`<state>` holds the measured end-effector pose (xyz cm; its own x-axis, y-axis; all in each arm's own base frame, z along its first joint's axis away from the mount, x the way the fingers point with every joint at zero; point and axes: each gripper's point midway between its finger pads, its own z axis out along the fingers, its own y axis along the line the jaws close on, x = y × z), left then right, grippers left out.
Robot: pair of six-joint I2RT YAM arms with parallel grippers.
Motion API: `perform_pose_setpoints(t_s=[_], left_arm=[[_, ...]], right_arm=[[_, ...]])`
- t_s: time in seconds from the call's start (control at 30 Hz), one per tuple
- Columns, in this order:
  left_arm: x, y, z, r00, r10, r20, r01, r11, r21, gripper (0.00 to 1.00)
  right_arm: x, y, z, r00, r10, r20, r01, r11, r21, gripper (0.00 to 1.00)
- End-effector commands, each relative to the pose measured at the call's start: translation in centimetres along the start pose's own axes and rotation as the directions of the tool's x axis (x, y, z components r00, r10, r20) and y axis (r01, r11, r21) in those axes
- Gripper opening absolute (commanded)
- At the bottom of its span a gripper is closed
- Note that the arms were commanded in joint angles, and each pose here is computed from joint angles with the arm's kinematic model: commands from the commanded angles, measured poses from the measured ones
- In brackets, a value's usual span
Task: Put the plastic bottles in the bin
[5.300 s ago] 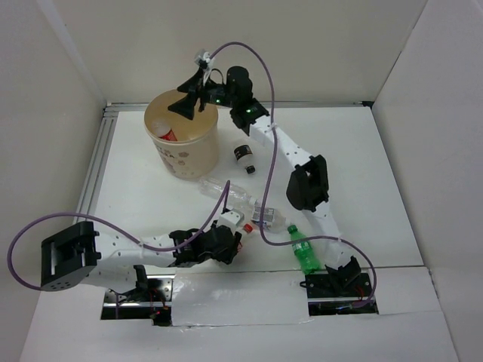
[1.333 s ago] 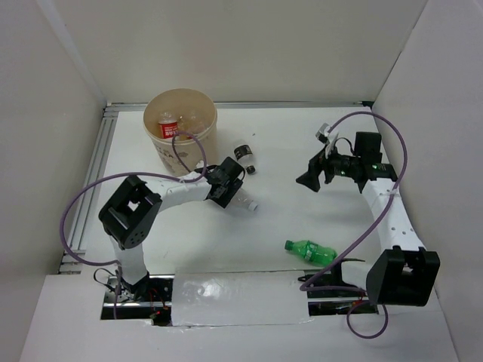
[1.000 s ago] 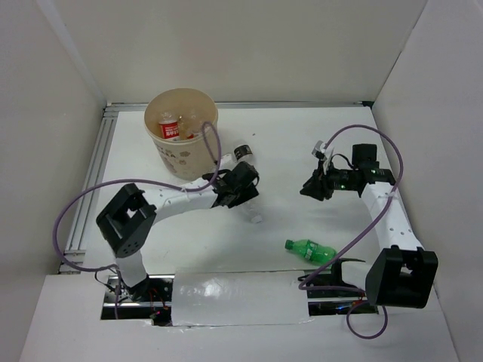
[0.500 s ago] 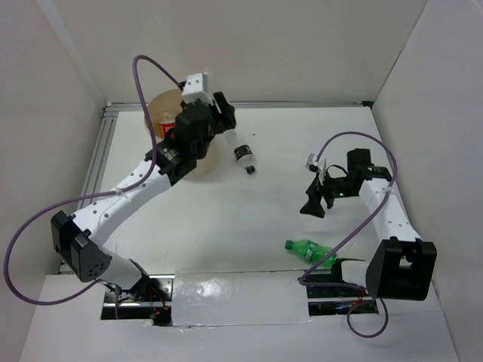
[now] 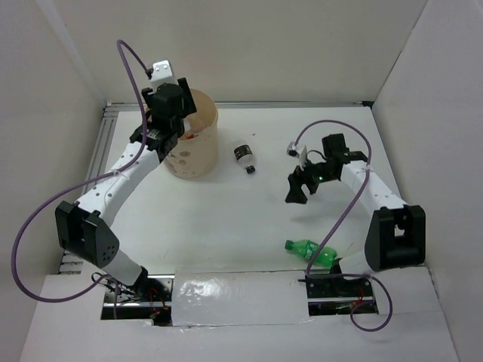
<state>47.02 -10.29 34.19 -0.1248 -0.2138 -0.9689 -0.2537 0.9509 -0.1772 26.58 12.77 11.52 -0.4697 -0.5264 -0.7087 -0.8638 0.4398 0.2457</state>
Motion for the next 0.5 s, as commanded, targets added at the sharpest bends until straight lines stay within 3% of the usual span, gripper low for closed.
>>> perform_pose_setpoints(t_s=[0.0,0.03,0.07,0.1,0.17,0.2,0.3,0.33,0.43,0.47], left_arm=[[-3.3,0.6,0.1,0.998,-0.012,0.068,0.011,1.000,0.008,0.84],[-3.7,0.2,-0.1,0.998,-0.005,0.066,0.003,1.000,0.030,0.99],[-3.4,-0.2,-0.1,0.999,0.001,0.050,-0.004,0.998,0.059,1.00],[-4.1,-0.3,-0.7,0.998,0.019,0.063,-0.024,0.997,0.078,1.00],[-3.1,-1.2,-1.9,0.997,0.065,0.053,-0.071,0.988,0.139,1.00],[-3.9,-2.0,-3.8,0.990,0.115,0.087,-0.132,0.967,0.219,1.00],[-0.8,-5.3,-8.8,0.960,0.245,0.138,-0.281,0.856,0.434,1.00],[0.7,-4.7,-11.2,0.953,0.267,0.146,-0.304,0.826,0.474,1.00],[3.2,-5.6,-16.4,0.961,0.229,0.154,-0.275,0.756,0.594,1.00],[6.9,-4.4,-18.0,0.967,0.234,0.099,-0.244,0.752,0.612,1.00]], right_arm=[[-9.7,-3.6,0.7,0.977,0.012,0.211,-0.033,0.995,0.096,0.93],[-10.8,-4.1,1.1,0.972,0.032,0.233,-0.054,0.994,0.092,0.94],[-11.8,-5.4,2.4,0.966,0.057,0.254,-0.080,0.993,0.084,0.94],[-14.0,-5.9,2.6,0.946,0.134,0.294,-0.161,0.984,0.070,1.00],[-14.9,-8.2,5.5,0.924,0.249,0.289,-0.290,0.951,0.111,1.00],[-17.4,-8.7,5.6,0.915,0.245,0.320,-0.294,0.949,0.114,1.00],[-18.0,-10.9,9.6,0.899,0.317,0.302,-0.372,0.916,0.150,1.00],[-19.9,-11.4,10.1,0.899,0.291,0.328,-0.357,0.920,0.162,1.00],[-20.8,-13.7,12.9,0.896,0.287,0.338,-0.368,0.906,0.208,1.00],[-21.0,-14.8,14.2,0.899,0.281,0.337,-0.371,0.896,0.243,1.00]])
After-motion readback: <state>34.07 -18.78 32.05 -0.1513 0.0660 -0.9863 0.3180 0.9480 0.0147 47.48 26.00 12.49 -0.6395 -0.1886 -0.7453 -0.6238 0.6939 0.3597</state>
